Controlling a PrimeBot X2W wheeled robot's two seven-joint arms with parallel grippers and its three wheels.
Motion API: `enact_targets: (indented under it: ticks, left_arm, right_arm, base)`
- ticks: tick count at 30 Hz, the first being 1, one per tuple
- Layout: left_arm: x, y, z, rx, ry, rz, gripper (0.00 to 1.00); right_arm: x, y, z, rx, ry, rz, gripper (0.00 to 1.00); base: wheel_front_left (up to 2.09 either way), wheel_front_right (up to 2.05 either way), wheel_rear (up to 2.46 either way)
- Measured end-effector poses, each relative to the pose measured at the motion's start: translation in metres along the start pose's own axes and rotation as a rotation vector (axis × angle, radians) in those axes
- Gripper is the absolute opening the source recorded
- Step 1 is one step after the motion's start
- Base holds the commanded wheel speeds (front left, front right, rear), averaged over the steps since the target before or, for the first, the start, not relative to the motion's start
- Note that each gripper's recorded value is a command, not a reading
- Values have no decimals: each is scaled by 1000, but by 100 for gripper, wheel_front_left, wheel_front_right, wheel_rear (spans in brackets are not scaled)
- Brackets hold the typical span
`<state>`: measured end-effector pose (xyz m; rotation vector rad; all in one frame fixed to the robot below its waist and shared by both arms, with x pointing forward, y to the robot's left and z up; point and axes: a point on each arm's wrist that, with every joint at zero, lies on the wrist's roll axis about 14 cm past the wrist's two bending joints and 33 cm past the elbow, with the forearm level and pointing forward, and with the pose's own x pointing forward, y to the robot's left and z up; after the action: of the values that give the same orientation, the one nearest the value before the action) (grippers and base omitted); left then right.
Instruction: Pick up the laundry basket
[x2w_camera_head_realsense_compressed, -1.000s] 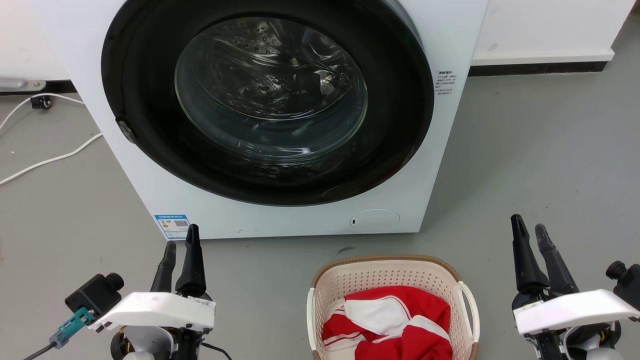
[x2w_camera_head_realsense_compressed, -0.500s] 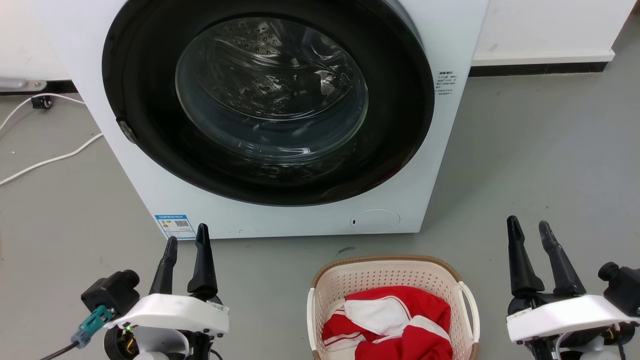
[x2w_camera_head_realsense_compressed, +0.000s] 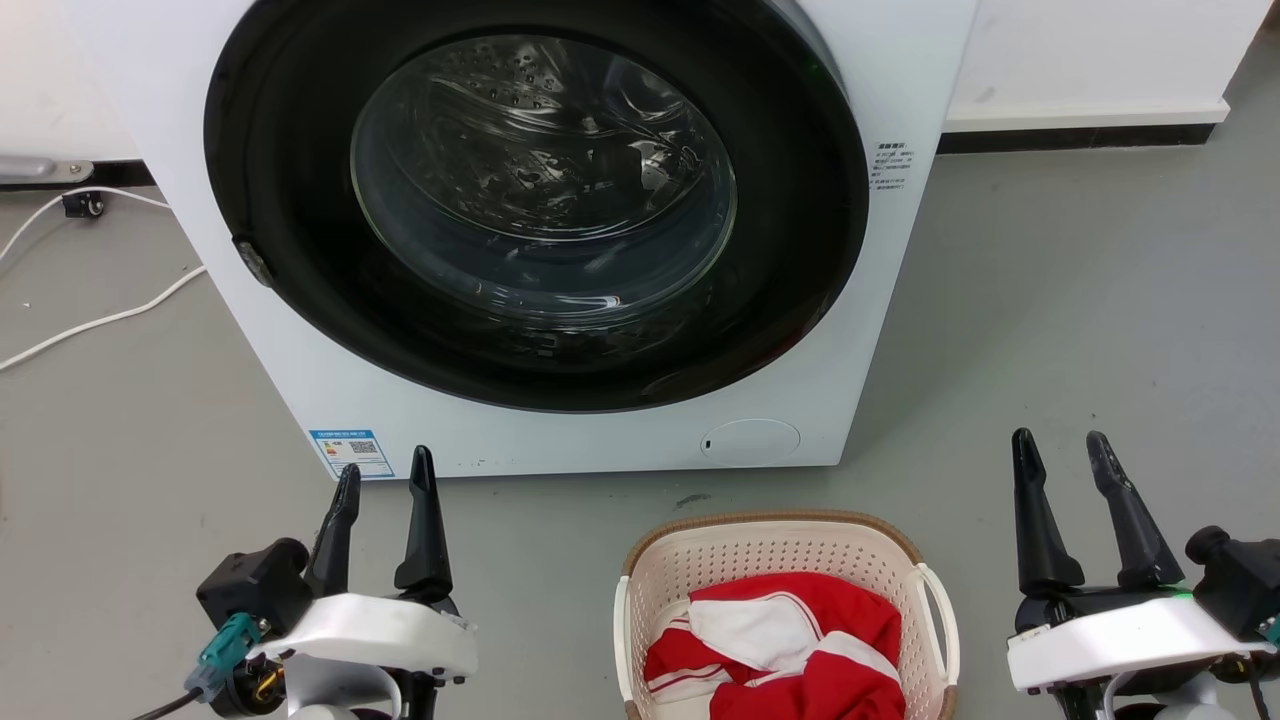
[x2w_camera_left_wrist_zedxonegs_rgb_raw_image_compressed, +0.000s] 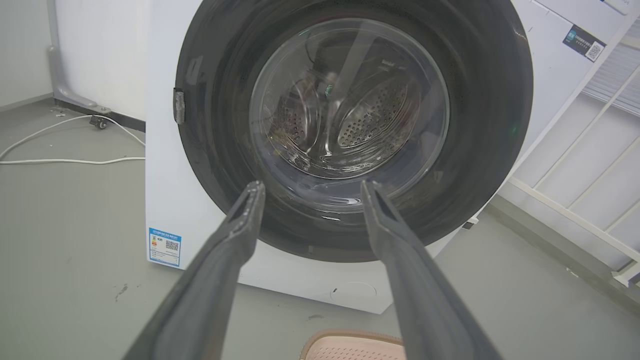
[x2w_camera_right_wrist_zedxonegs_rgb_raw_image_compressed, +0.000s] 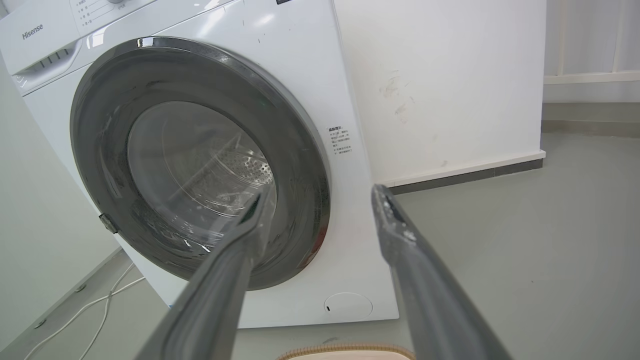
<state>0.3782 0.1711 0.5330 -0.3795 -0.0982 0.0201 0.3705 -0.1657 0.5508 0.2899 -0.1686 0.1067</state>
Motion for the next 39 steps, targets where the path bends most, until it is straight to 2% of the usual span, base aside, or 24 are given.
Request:
enact_targets:
  ticks: [23,39]
  left_arm:
    - [-5,-4,-9,202,-8,-21,100]
    - [-9,-8,-11,269,-20,-57,100]
  right_arm:
    - [-6,5,2,-183,-19,32,100]
    - [-9,9,3,-242,-38,52,100]
  base:
    - [0,0,0]
    - [0,0,0]
